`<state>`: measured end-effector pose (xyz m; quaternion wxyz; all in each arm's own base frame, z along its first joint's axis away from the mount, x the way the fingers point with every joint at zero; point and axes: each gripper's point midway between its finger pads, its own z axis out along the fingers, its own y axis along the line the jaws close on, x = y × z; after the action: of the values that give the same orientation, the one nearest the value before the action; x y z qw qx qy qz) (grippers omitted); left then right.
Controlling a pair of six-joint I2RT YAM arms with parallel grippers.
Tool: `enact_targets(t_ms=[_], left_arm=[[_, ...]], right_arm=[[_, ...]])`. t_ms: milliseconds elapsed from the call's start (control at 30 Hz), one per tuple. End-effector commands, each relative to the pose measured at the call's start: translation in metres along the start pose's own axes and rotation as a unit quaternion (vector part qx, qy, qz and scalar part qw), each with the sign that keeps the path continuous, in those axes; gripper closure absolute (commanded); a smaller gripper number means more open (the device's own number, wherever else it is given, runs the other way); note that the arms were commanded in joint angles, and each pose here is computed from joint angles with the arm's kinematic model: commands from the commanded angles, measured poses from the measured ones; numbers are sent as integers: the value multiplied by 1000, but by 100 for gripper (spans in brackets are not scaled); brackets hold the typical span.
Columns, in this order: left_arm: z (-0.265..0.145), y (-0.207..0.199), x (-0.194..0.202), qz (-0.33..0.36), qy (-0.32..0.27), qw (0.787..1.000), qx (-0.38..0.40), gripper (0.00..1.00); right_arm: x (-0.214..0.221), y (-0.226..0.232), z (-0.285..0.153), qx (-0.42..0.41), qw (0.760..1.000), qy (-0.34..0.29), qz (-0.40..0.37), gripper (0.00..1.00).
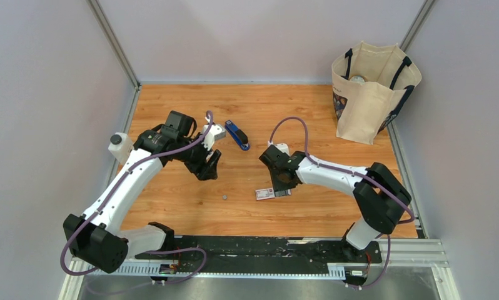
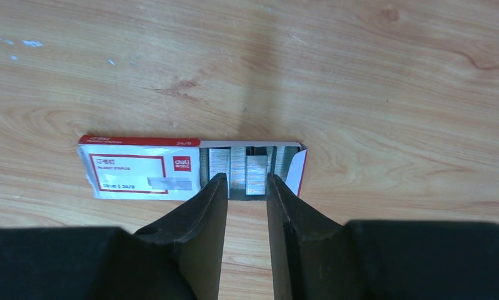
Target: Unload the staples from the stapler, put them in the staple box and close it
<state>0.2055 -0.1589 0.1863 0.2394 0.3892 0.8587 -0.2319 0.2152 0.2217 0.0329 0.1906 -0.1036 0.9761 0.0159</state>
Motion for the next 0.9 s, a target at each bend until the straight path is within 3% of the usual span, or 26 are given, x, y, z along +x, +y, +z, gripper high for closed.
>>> enact_targets(t_ms=[0,133,467,867], left_arm=[[-8,-5,-7,22,-19,1000,7,27],[-7,-5,-7,22,-18,1000,8,27],[-2,-1,-3,24,-9,1000,4,27],[0,1,-2,25,-5,1000,1,27]], right_arm=[[-28,11,-29,-24,999,-45,6,68],[-32,14,-41,-37,998,-54,12,72],[-14,10,-23,-36,999,-34,20,98],[-5,10,-7,-37,999,-17,22,99]])
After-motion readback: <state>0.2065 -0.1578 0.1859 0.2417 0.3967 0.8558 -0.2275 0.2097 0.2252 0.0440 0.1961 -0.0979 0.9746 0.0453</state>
